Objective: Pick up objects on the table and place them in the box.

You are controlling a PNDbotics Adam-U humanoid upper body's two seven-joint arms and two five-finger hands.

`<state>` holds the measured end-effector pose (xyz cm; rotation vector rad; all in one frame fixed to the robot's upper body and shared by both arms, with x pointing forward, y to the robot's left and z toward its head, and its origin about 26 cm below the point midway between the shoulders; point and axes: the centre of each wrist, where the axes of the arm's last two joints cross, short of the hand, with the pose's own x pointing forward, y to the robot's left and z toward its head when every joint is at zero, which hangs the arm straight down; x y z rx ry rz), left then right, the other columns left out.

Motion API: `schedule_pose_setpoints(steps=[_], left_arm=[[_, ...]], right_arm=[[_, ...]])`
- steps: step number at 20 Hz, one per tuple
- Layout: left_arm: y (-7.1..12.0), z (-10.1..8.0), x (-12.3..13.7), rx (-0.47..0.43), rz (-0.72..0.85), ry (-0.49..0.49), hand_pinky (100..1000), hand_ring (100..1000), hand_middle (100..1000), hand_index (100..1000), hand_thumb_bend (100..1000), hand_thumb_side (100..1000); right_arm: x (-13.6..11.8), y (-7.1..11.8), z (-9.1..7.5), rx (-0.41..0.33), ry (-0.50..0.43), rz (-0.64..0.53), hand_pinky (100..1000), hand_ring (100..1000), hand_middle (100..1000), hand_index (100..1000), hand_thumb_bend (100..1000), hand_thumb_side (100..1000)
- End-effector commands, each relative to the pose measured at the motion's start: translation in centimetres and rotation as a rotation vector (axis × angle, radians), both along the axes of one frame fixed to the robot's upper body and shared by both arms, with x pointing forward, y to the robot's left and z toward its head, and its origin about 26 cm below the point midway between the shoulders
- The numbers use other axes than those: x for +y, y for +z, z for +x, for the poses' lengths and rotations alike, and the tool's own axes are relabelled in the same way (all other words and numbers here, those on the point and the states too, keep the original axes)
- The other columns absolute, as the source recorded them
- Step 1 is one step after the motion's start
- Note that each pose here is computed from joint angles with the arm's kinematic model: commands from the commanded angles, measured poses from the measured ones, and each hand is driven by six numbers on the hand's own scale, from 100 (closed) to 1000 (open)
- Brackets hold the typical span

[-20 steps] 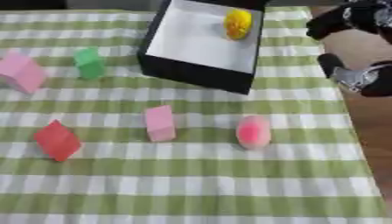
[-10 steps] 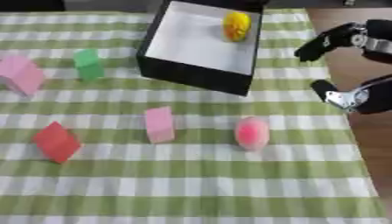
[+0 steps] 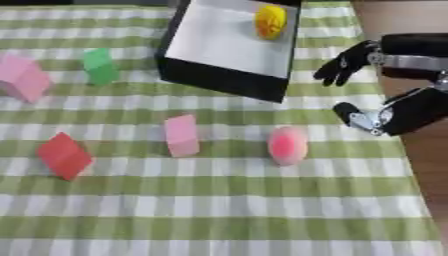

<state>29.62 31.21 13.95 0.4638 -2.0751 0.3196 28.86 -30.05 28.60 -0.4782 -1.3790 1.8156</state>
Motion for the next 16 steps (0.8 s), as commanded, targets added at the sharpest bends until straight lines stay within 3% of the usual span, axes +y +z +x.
schedule_pose_setpoints(steps=[1, 4, 5, 9, 12, 16], left_arm=[[0.6, -0.1, 0.3, -0.013, 0.023, -0.006, 765, 801, 809, 811, 100, 765], [0.5, -0.1, 0.3, -0.011, 0.021, -0.009, 765, 801, 809, 811, 100, 766], [0.5, -0.1, 0.3, -0.009, 0.02, -0.01, 765, 801, 809, 811, 100, 767], [0.3, -0.1, 0.2, -0.005, 0.014, -0.015, 765, 801, 809, 811, 100, 767], [0.3, -0.2, 0.2, -0.005, 0.014, -0.013, 765, 801, 809, 811, 100, 767], [0.3, -0.1, 0.1, -0.005, 0.011, -0.016, 765, 801, 808, 811, 100, 767]], right_arm=[[0.8, 0.3, -0.1, 0.013, -0.004, -0.048, 893, 803, 779, 902, 195, 385], [1.5, -0.1, 0.1, 0.044, -0.025, -0.072, 896, 808, 784, 890, 252, 519], [1.8, -0.2, 0.1, 0.055, -0.026, -0.081, 897, 811, 785, 884, 336, 548], [3.1, -0.7, 0.4, 0.087, -0.017, -0.12, 904, 821, 792, 879, 373, 615], [3.6, -1.0, 0.4, 0.085, -0.03, -0.141, 909, 828, 795, 883, 434, 594], [4.0, -1.3, 0.5, 0.074, -0.037, -0.159, 915, 835, 786, 894, 455, 441]])
